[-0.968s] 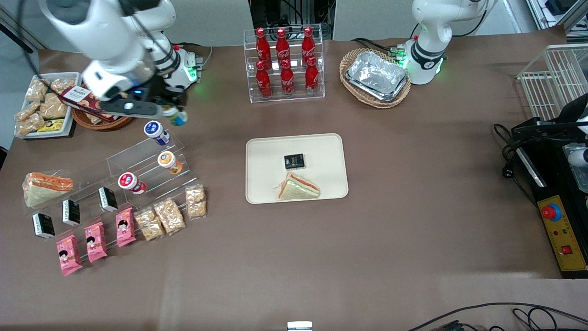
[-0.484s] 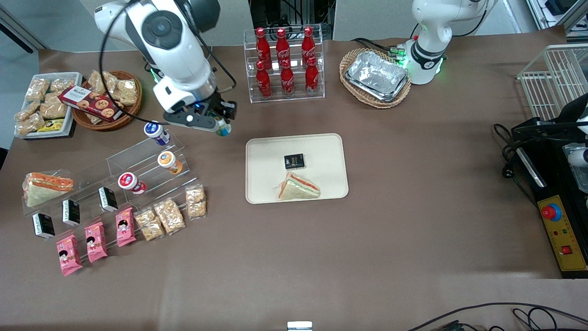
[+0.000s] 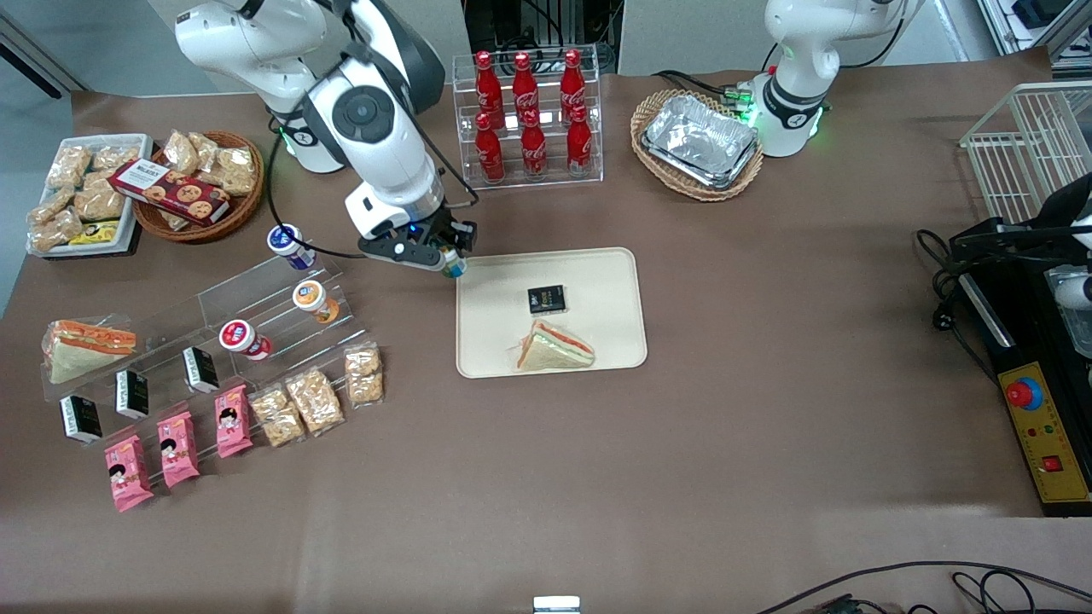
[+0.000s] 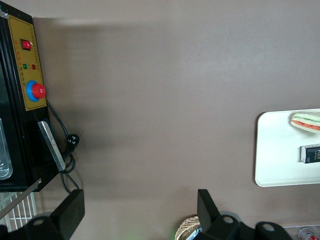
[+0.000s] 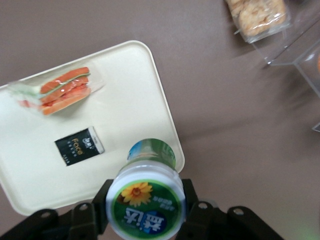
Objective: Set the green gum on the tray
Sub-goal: 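Lift the green-label bottle and carry it over the cream tray, then lower the bottle onto the tray beside the black card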
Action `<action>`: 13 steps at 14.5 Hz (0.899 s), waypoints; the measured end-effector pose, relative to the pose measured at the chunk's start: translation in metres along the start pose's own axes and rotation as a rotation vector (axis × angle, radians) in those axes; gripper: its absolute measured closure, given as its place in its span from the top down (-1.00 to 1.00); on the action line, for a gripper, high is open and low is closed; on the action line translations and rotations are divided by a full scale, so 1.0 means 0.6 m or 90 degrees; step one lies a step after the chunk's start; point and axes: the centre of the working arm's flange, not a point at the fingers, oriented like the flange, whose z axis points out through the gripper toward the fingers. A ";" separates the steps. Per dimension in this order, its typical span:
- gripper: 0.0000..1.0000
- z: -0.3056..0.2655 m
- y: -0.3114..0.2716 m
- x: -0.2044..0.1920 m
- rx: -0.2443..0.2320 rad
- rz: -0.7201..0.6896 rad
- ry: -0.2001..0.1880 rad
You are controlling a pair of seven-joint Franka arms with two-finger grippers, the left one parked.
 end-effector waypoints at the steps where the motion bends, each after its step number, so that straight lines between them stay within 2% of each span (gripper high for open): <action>1: 0.17 0.025 0.004 0.001 0.004 0.002 -0.001; 8: 0.17 0.142 -0.006 0.016 0.031 0.014 -0.023; 13: 0.17 0.207 -0.013 -0.004 0.027 0.018 -0.014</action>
